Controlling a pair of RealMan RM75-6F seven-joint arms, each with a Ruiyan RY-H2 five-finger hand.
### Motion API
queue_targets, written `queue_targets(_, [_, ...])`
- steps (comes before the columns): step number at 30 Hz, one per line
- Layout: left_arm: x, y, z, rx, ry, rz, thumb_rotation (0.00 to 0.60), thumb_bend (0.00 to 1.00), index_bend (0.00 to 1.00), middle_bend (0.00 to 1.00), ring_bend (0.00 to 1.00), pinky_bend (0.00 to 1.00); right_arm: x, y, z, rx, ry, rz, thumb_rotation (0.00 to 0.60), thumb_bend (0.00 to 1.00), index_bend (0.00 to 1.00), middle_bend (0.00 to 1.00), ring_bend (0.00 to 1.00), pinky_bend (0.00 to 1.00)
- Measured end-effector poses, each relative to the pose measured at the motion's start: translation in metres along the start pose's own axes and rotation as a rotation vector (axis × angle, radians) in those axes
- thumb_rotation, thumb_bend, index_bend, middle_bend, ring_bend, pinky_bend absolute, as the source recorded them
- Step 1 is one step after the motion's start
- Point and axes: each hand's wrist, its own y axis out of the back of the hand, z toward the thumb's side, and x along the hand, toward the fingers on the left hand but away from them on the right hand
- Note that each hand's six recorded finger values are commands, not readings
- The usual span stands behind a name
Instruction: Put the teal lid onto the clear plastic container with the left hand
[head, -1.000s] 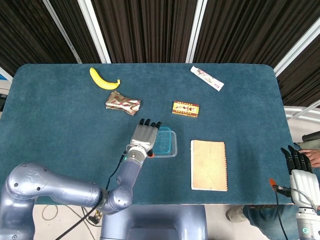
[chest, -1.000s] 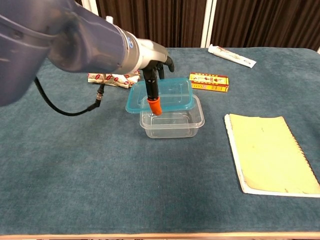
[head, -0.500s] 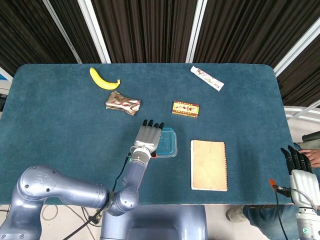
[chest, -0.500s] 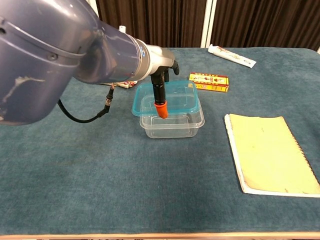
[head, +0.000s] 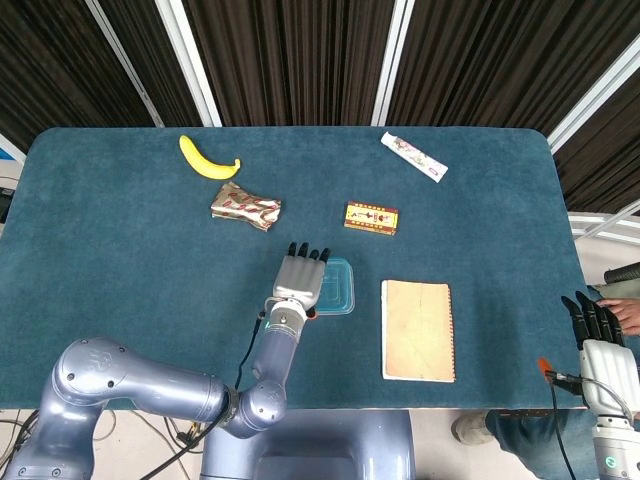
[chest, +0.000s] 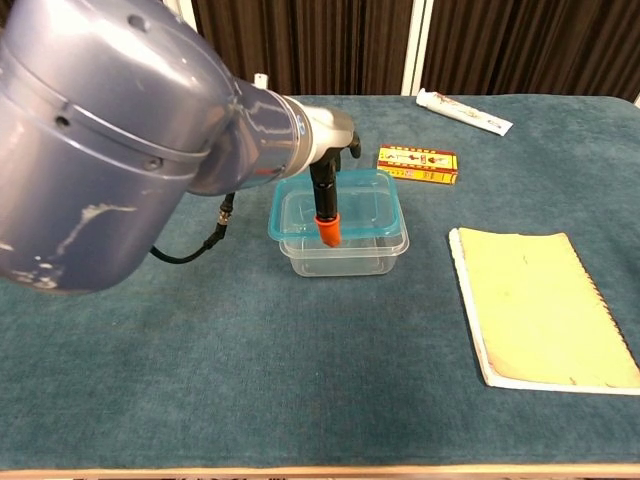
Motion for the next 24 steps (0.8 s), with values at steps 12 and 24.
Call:
queue_targets(12, [0.0017, -0.0047, 0.0043, 0.001, 0.006, -0.001, 0.6, 0.22, 0.09, 0.23, 0.0, 0.0, 0.0, 0.0001, -0.0006, -0.001, -0.004, 0.0, 0.6, 0.27, 0.09, 0.01, 0.02, 0.0])
queue_targets(24, [0.0047, -0.0098, 0.0067, 0.001, 0.0, -0.002, 0.6, 0.22, 0.09, 0.23, 0.0, 0.0, 0.0, 0.0003, -0.0006, -0.004, -0.004, -0.001, 0.6, 0.27, 0.09, 0.01, 0.02, 0.0])
